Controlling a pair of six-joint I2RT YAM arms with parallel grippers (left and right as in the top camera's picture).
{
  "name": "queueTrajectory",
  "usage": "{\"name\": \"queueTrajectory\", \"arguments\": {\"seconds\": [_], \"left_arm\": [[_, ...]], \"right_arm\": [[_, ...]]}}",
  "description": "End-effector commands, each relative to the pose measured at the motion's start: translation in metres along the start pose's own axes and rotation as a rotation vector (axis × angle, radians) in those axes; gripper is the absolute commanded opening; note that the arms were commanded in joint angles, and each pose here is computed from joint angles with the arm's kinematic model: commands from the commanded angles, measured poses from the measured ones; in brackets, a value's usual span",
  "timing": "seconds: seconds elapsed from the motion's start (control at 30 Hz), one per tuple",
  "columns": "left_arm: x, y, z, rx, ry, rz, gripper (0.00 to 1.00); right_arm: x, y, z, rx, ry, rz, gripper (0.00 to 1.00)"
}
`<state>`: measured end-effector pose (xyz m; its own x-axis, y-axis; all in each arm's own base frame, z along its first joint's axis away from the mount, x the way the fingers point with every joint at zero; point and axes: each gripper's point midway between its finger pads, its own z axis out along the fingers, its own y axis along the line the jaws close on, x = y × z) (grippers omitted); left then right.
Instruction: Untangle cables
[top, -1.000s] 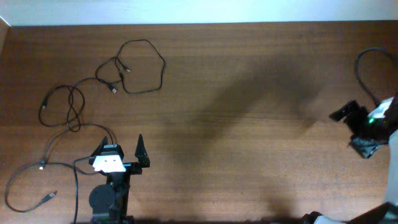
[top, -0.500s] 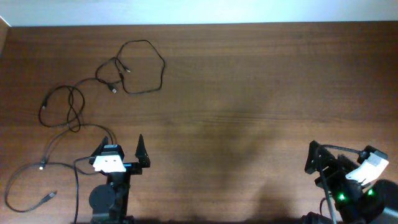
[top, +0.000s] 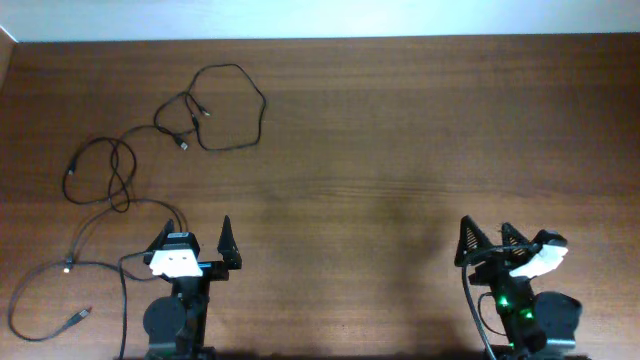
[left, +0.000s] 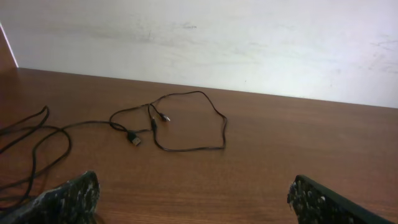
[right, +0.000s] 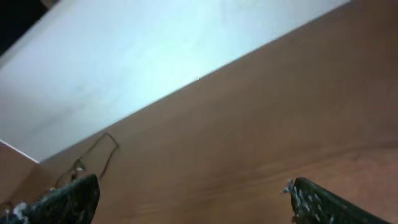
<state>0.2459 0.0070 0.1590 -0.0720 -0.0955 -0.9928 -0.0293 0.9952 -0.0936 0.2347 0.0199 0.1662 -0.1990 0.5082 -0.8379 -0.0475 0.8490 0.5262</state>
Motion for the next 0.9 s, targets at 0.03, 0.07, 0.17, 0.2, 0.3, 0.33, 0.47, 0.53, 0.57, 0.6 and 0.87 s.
{"name": "queueTrajectory", "arguments": {"seconds": [0.03,0.07,0.17,0.2,0.3,0.33,0.47,0.53,0.57,0.6,0.87], "left_arm": [[0.002,0.0,0.0,0.004,0.003,0.019,0.99],[0.002,0.0,0.0,0.004,0.003,0.019,0.99],[0.002,0.0,0.0,0.004,0.003,0.019,0.99],[0.002,0.0,0.0,0.004,0.003,0.019,0.99],[0.002,0.0,0.0,0.004,0.003,0.019,0.99],[0.002,0.0,0.0,0.004,0.003,0.019,0.99],[0.002,0.0,0.0,0.005,0.003,0.019,0.99],[0.002,0.0,0.0,0.004,0.003,0.019,0.99],[0.002,0.0,0.0,0.004,0.003,0.019,0.99],[0.002,0.0,0.0,0.004,0.003,0.019,0.99],[0.002,0.0,0.0,0.004,0.003,0.019,0.99]], "right_arm": [[0.005,-0.017,0.006,0.088,-0.055,-0.012,0.98],[0.002,-0.022,0.005,0.118,-0.074,-0.02,0.98],[-0.002,-0.023,0.007,0.125,-0.098,-0.154,0.98],[-0.003,-0.022,0.008,0.115,-0.114,-0.185,0.98],[-0.003,-0.022,0.01,0.11,-0.126,-0.252,0.98],[-0.003,-0.022,0.01,0.11,-0.126,-0.255,0.98],[0.009,-0.004,0.012,0.035,-0.081,-0.464,0.98],[0.01,-0.002,0.012,0.028,-0.076,-0.533,0.98],[0.01,-0.002,0.012,0.029,-0.076,-0.546,0.98],[0.01,-0.002,0.012,0.028,-0.076,-0.545,0.98],[0.009,-0.003,0.012,0.038,-0.081,-0.545,0.98]]}}
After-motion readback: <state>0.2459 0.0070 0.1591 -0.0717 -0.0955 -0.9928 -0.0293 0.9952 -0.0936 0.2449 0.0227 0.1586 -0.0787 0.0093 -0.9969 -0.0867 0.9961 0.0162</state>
